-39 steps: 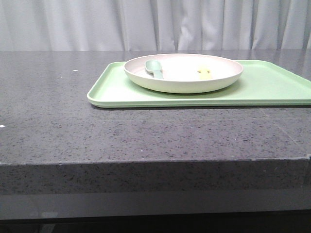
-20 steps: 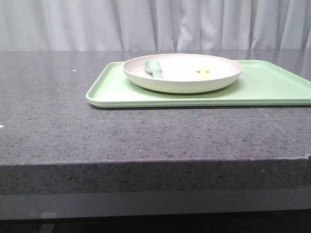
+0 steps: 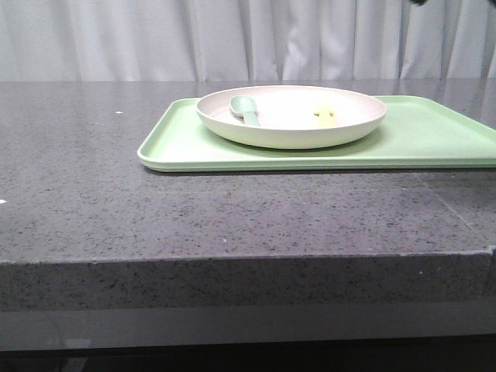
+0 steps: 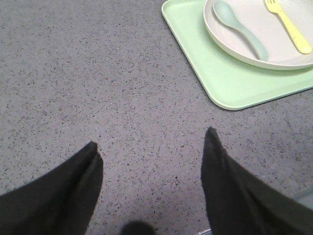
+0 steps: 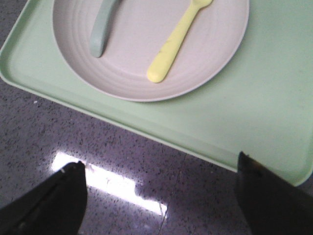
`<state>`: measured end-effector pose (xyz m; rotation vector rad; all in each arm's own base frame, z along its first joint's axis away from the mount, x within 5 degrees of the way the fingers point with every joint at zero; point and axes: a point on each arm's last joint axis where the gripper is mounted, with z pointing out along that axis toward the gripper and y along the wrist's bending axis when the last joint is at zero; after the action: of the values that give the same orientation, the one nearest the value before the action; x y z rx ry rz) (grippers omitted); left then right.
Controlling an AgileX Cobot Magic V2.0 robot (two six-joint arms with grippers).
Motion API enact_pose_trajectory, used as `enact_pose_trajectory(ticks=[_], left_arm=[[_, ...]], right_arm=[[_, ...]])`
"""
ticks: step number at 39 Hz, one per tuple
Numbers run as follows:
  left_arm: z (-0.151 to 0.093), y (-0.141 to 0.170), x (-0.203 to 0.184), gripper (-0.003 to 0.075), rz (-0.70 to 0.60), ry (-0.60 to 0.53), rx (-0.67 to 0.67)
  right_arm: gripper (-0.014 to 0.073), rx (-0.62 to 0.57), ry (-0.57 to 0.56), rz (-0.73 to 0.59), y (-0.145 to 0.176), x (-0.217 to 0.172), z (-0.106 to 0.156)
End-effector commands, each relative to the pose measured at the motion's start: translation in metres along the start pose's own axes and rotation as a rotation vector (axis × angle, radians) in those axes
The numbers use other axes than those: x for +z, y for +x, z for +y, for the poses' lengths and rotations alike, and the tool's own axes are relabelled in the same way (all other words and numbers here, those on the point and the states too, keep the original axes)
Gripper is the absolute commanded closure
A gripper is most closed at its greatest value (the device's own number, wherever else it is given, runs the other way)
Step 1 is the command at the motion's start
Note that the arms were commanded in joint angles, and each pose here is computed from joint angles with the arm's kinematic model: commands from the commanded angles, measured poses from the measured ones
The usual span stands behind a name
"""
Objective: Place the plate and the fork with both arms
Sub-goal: 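Lower the right gripper onto the yellow fork and grasp it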
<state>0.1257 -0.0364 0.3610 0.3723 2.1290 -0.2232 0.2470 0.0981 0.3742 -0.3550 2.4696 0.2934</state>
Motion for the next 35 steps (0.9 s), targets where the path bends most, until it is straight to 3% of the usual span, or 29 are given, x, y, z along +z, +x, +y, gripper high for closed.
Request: enact_pose_trajectory(ticks=[1,16,35], left_arm=[[0.000,-0.014,-0.007,0.0290,-0.105,-0.008,-0.009],[0.000,-0.014,-0.007,0.0290,-0.105,-0.008,-0.009],[0.000,-0.014,-0.007,0.0290,-0.107,-0.008,-0.009]], right_arm=[[-0.0040,0.005,0.028,-0.066,-0.027,0.001,0.003],[-0.0040,0.087,0.076,0.071,-0.078,0.067,0.007],[-0.0032,0.132,0.119,0.147,-0.111,0.123,0.005]])
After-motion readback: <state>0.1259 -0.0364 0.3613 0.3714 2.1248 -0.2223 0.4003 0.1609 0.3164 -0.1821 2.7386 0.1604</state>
